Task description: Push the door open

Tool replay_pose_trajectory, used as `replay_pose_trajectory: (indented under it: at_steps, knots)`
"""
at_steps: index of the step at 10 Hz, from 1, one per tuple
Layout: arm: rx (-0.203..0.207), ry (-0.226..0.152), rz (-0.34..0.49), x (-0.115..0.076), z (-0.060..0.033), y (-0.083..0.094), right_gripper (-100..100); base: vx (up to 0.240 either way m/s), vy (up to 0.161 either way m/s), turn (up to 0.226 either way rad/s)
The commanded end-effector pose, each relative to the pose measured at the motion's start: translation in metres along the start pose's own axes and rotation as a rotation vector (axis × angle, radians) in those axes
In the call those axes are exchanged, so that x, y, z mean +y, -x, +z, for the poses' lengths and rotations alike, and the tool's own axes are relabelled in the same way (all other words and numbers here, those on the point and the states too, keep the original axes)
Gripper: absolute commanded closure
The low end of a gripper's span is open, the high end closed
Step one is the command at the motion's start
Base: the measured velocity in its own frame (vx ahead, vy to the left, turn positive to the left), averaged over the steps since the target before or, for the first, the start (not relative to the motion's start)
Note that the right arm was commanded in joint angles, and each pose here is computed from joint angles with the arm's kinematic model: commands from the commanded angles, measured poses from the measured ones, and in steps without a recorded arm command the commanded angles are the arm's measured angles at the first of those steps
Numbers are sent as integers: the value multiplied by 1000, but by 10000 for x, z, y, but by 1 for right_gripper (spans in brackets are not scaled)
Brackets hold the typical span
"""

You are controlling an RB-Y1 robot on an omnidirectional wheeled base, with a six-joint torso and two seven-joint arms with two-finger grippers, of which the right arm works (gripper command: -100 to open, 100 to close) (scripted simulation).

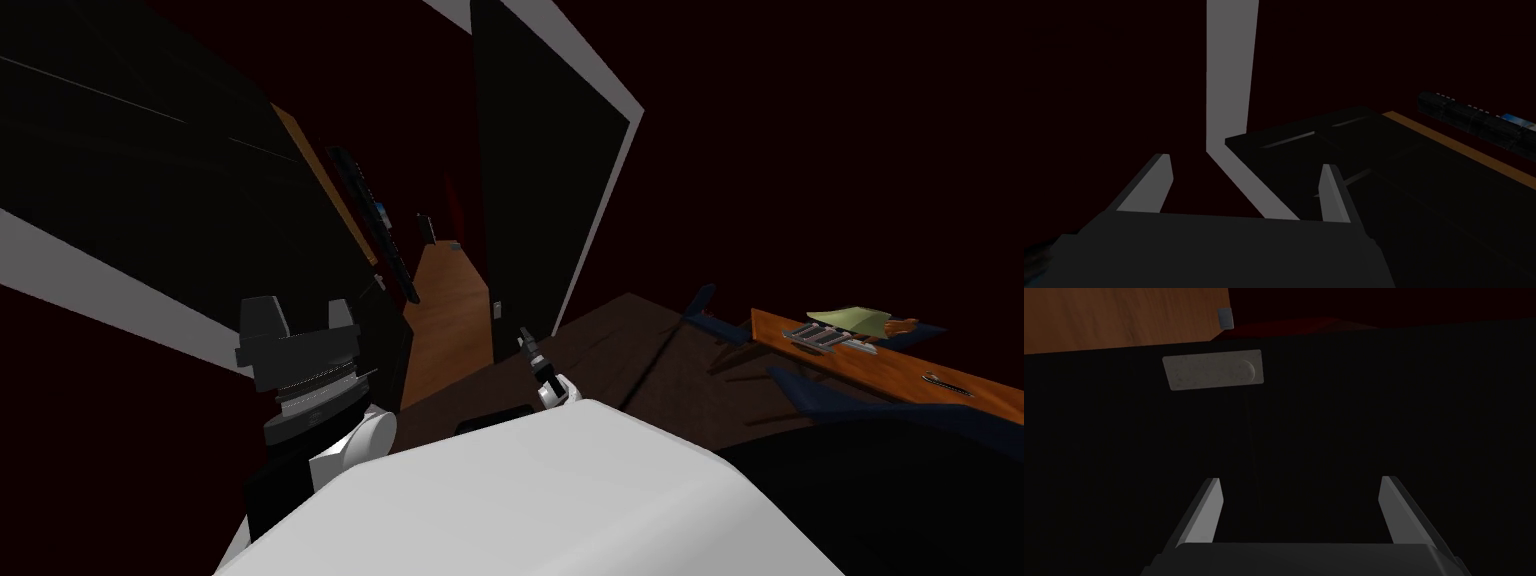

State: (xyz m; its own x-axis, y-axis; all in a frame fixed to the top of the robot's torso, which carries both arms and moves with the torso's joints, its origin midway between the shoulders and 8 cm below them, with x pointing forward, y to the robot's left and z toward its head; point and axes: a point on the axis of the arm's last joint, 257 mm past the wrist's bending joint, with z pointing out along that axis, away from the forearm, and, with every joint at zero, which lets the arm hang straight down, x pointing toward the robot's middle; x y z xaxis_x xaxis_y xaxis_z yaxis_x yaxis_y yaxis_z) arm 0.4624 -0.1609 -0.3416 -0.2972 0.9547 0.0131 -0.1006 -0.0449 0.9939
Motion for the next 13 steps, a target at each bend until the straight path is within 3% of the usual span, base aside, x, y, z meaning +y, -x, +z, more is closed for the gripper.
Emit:
replay_pose_trajectory:
  at_steps: [1, 11, 13]
  knots:
    - [6, -13, -1, -64, -7, -14, -100, 84, 44, -35]
    - [49, -108, -10, -486, -92, -46, -100, 132, 58, -43]
    - [42, -103, -10, -471, -90, -45, -100, 104, 36, 12]
